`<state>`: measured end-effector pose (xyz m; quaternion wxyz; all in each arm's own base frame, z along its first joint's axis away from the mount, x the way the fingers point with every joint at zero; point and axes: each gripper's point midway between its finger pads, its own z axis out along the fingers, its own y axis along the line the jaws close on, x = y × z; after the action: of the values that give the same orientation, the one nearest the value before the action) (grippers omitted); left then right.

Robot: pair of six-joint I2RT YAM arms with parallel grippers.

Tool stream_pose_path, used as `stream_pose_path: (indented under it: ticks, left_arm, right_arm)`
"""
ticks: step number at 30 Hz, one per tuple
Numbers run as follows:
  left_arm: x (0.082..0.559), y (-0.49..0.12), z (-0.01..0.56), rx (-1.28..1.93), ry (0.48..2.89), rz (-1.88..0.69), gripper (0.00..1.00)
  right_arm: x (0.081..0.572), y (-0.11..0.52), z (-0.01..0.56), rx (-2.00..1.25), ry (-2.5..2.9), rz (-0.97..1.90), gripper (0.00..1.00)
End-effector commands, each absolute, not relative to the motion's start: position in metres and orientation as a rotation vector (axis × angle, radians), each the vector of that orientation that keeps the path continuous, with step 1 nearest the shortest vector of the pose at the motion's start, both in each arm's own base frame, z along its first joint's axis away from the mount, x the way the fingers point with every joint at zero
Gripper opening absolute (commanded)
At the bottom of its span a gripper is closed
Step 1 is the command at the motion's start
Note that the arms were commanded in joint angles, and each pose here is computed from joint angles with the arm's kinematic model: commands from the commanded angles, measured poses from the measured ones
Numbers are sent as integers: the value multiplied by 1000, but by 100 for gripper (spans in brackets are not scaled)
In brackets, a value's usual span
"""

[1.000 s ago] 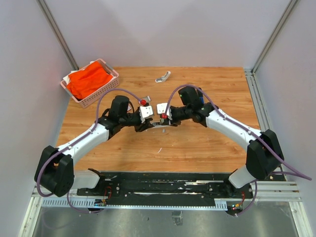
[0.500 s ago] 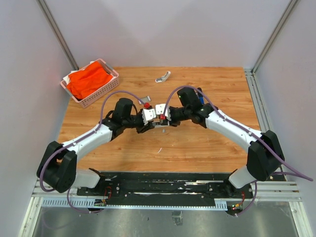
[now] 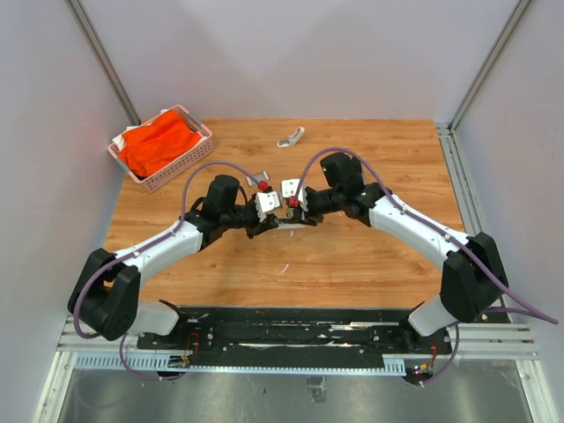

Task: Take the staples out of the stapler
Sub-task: Open the stapler at the center of the board.

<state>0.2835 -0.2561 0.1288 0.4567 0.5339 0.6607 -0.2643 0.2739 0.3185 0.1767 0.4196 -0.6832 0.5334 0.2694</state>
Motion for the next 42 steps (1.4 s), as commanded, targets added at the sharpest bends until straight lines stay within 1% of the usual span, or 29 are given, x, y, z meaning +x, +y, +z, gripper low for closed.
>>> stream_pose_path:
  ticks: [1, 5, 6, 12, 15, 26, 36, 42]
  left_arm:
    - [285, -264, 136, 1305, 1593, -677, 17]
    - [284, -263, 135, 1300, 1602, -677, 2]
    - [285, -263, 135, 1295, 1606, -676, 1]
    - [291, -260, 141, 1239, 1609, -643, 0]
    - [293, -258, 145, 1212, 1610, -630, 0]
    - [300, -256, 161, 1099, 1624, -696, 0]
    - [302, -254, 153, 1069, 1651, -708, 0]
    - [299, -258, 150, 1067, 1667, -748, 0]
  right_arm:
    - [270, 324, 214, -1649, 1260, 755, 0]
    - [271, 322, 217, -1628, 1264, 784, 1]
    - [271, 321, 217, -1622, 1267, 790, 1]
    - [284, 305, 225, -1546, 1280, 837, 1]
    - [290, 292, 234, -1471, 1255, 916, 1]
    - [297, 261, 272, -1277, 1170, 1065, 0]
    - [306, 239, 322, -1066, 1091, 1133, 1]
    - [310, 227, 343, -899, 1041, 1235, 0]
